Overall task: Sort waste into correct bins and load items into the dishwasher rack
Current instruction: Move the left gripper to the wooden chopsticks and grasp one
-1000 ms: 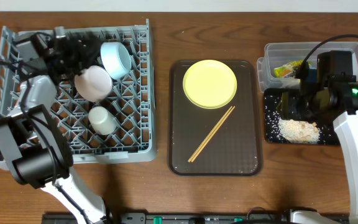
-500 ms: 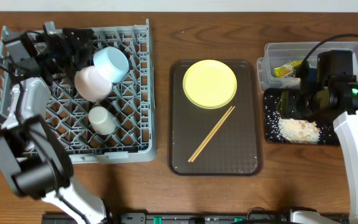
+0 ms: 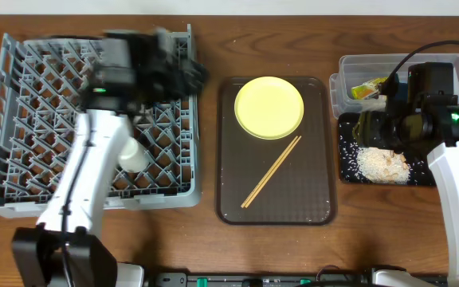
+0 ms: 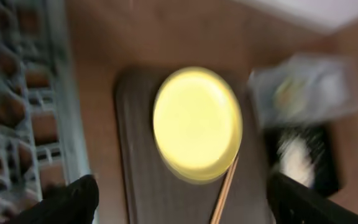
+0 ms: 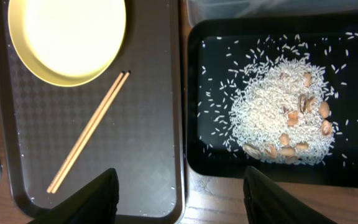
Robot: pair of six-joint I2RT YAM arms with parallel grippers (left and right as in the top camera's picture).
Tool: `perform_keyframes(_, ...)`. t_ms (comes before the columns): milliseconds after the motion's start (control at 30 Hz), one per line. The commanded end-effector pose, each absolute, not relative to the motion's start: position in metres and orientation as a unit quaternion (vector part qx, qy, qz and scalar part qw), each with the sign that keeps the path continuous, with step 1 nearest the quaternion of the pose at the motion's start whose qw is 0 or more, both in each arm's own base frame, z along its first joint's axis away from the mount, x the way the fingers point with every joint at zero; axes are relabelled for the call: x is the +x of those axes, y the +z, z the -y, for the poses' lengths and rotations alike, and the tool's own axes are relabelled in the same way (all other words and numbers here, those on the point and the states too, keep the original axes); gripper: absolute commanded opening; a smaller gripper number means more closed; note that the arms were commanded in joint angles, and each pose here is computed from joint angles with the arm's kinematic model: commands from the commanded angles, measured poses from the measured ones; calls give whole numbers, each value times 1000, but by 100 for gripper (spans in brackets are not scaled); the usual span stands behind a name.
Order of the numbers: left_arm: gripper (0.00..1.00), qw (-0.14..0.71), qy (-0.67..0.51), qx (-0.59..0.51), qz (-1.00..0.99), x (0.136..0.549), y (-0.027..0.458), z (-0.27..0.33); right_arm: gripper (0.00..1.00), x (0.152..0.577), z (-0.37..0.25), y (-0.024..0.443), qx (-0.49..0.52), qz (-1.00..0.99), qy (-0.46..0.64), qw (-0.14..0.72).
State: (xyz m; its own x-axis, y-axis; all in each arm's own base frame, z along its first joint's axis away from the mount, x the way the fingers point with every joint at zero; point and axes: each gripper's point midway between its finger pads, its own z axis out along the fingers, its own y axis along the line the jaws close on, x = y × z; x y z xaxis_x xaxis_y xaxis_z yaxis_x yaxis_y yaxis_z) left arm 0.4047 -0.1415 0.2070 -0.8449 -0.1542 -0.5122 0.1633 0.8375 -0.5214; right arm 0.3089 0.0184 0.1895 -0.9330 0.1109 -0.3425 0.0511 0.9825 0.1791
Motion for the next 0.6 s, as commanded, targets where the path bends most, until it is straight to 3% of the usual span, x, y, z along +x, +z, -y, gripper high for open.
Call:
perform_keyframes(0, 92, 280, -171, 52, -943, 392, 186, 150, 63, 308, -15, 190, 53, -979, 86, 178)
perform_keyframes(267, 94, 170, -100, 156, -968, 315, 142, 203, 63, 308, -15, 190, 53, -979, 85, 178)
perform_keyframes(567, 90, 84, -62, 224, -969, 276, 64, 235, 63, 304, -15, 188, 54, -981, 85, 168)
